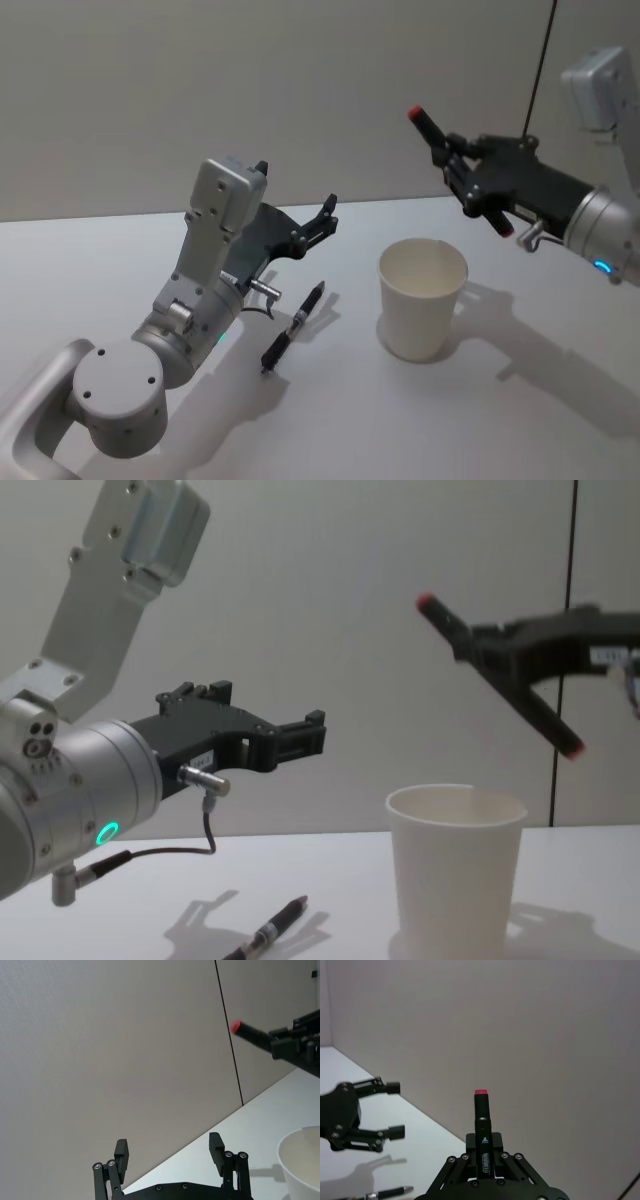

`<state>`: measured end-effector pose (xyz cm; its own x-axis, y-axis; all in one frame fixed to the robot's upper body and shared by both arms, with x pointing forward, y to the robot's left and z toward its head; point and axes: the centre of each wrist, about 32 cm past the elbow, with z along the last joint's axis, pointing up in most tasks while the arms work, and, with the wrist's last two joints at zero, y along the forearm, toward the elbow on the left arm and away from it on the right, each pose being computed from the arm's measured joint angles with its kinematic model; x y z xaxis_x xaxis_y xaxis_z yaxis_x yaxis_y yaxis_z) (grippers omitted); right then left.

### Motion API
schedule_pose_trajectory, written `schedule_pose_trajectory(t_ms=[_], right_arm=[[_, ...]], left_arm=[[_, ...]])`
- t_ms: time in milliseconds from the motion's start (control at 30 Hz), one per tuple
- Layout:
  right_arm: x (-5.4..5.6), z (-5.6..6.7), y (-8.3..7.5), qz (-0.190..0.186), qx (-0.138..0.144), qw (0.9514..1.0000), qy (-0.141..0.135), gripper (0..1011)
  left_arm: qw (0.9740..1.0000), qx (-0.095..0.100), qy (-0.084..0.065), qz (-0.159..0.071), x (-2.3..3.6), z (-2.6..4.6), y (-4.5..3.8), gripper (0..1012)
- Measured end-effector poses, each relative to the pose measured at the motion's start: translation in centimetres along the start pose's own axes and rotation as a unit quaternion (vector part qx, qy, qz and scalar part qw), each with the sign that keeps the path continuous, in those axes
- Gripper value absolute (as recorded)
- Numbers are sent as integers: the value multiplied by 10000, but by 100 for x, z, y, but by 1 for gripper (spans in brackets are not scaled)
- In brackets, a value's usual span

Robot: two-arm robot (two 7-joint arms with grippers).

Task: Place the pen into the pen holder.

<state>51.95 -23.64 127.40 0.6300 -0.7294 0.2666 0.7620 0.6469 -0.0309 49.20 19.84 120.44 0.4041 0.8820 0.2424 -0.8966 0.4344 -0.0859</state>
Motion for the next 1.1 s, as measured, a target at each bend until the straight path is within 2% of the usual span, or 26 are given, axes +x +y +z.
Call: schedule_pose_trajectory(t_ms=[267,500,667,1100], right_arm=[[-122,109,45,133,784,9967,152,167],[-213,130,95,228,1168,9926,257,167],[-265,85,123,237,1199,9922,248,167],[-390,-215,180,127,732,9969,240,167]], left_arm=[[10000,0,0,0,0,0,0,1001],[10000,0,0,0,0,0,0,1001],[10000,0,0,0,0,0,0,1001],[10000,0,0,0,0,0,0,1001]])
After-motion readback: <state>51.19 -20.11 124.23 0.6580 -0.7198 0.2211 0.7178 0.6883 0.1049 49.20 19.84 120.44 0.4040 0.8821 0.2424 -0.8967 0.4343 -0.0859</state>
